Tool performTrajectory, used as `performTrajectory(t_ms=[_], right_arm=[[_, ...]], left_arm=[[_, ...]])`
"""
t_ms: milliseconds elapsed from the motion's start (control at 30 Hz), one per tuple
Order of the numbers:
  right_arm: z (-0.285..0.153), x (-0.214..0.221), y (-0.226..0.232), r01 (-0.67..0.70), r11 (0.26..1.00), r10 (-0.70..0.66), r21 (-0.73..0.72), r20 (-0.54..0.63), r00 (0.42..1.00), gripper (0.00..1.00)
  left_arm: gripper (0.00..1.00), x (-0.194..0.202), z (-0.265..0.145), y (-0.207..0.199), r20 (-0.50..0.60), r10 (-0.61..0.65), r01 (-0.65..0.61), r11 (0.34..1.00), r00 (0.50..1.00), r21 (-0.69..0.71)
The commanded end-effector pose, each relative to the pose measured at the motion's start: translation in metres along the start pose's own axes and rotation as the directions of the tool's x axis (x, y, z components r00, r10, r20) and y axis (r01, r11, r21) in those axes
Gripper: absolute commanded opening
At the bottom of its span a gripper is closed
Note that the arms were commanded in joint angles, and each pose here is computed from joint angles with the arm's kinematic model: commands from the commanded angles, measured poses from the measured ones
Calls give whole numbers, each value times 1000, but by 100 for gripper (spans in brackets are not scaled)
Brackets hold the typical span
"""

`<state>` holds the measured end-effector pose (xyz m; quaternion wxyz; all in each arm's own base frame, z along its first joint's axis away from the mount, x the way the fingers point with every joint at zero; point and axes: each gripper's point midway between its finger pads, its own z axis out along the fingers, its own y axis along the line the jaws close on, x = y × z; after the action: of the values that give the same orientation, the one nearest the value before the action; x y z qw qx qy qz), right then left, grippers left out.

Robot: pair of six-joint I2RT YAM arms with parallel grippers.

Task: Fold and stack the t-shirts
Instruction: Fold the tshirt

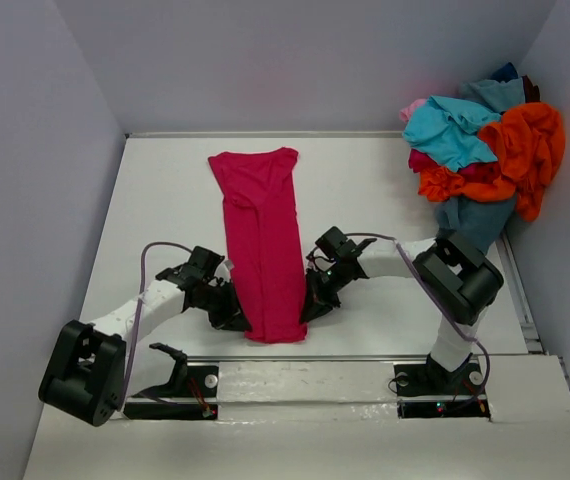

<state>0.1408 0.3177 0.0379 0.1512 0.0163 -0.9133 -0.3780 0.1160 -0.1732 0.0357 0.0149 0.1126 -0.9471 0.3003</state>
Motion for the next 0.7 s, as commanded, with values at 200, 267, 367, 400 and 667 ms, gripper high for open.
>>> performTrajectory(t_ms=[200,267,367,400,667], right_arm=[[-24,7,20,69,997,-71,32,51,996,7],[-23,3,22,74,997,-76,34,51,996,7],[-21,-5,30,87,996,-88,29,55,995,7],[-21,-8,32,89,996,-90,28,58,994,7],[-27,-31,57,141,989,-145,44,92,985,7]], left_arm=[[6,0,-19,-12,29,6,-6,1000,1000,-8],[6,-4,-20,-16,33,17,-17,1000,999,-5],[6,-14,-20,-24,40,33,-33,999,999,-3],[6,-16,-21,-25,44,38,-37,999,998,-4],[6,-43,-25,-47,79,77,-77,997,994,-5]])
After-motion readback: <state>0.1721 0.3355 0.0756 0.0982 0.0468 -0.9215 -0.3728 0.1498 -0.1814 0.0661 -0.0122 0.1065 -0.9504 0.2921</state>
